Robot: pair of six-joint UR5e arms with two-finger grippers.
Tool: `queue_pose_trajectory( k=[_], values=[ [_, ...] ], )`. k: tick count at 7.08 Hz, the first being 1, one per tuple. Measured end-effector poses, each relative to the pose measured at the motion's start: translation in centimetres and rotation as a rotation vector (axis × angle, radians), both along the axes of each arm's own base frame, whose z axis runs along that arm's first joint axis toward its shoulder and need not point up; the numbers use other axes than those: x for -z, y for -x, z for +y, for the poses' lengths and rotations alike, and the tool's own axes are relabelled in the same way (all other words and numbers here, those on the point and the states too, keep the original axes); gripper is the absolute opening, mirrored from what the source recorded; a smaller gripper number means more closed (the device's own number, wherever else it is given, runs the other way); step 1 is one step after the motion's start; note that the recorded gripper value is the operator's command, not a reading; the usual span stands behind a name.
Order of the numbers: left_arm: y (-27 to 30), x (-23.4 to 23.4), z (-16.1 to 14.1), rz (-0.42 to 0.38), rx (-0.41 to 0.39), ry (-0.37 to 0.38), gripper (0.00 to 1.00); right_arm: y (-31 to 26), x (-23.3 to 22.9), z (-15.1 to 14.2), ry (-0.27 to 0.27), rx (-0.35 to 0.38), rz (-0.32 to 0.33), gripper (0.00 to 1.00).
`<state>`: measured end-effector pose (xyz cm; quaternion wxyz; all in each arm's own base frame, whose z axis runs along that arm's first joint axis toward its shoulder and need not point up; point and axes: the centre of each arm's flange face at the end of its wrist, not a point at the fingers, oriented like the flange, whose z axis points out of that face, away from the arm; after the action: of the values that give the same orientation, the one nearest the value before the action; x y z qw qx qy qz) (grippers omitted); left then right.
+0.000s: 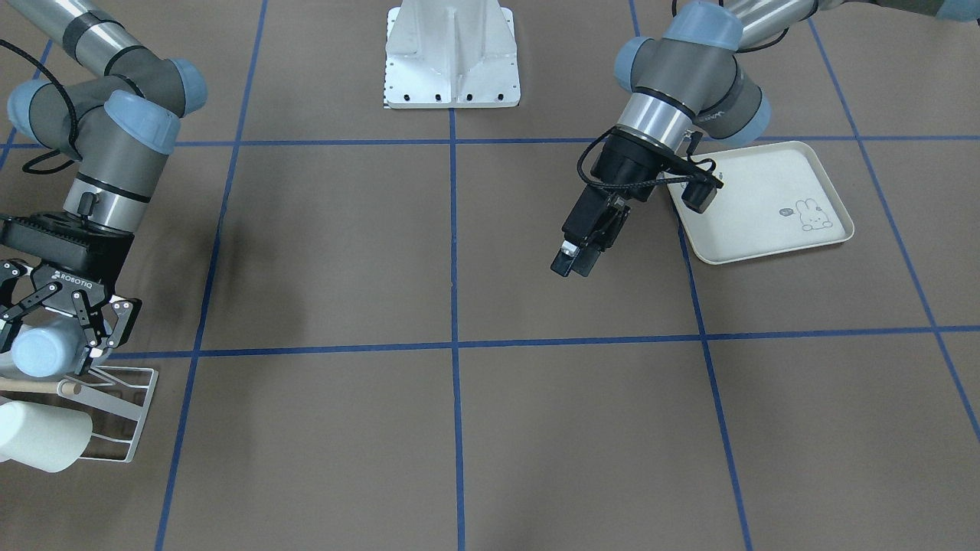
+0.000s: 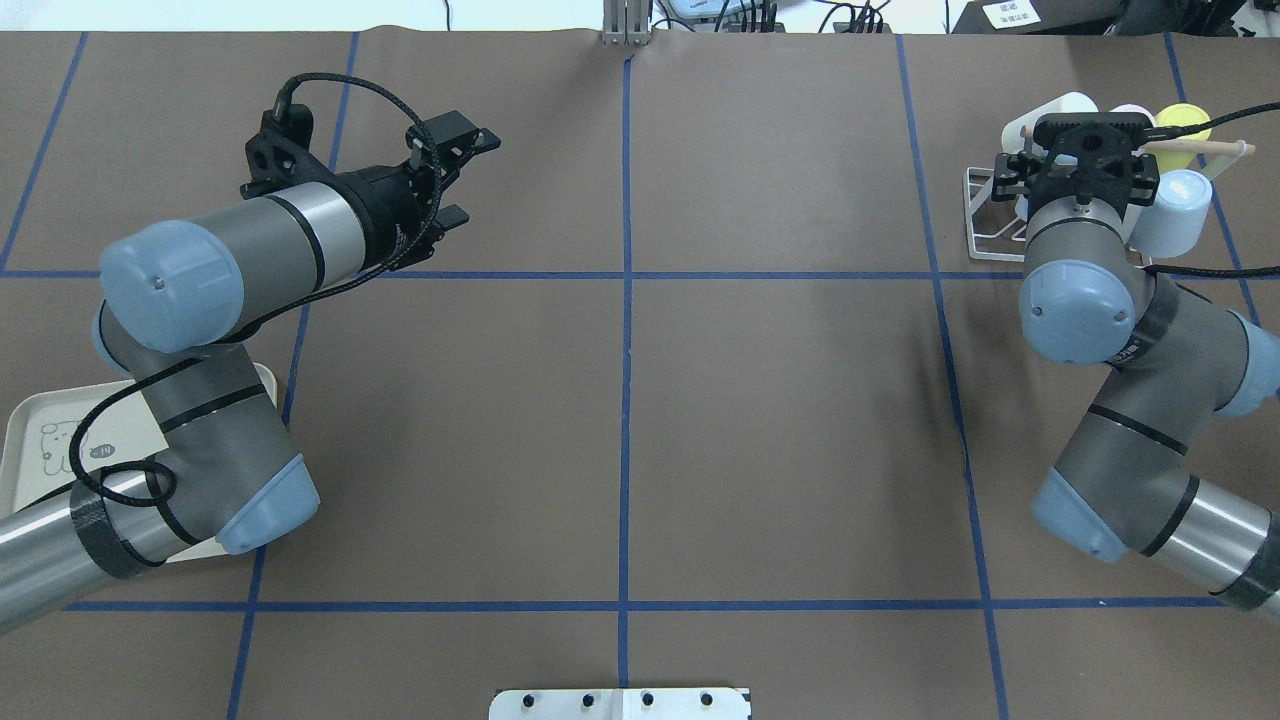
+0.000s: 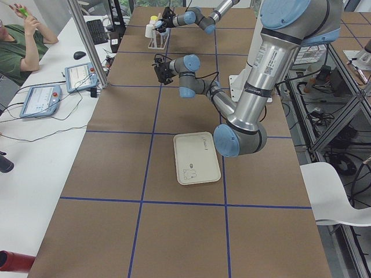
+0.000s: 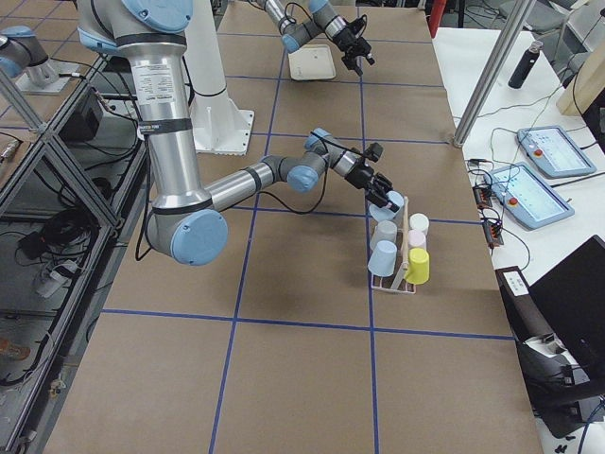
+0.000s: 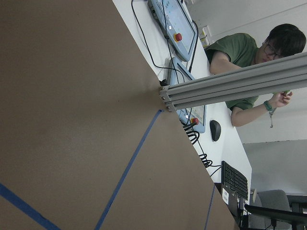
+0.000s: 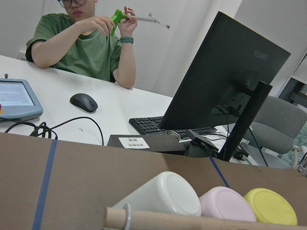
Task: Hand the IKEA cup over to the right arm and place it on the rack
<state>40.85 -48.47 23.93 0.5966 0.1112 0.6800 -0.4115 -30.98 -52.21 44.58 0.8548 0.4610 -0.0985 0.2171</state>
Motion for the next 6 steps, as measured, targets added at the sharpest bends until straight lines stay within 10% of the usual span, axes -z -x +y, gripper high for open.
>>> queue_pose_trajectory(
  k=[6],
  values=[
    [2.5, 0.5, -0.6, -0.040, -0.016, -0.033, 1.00, -1.4, 7.4, 1.7, -0.034, 0.100, -0.187, 1.00]
  ],
)
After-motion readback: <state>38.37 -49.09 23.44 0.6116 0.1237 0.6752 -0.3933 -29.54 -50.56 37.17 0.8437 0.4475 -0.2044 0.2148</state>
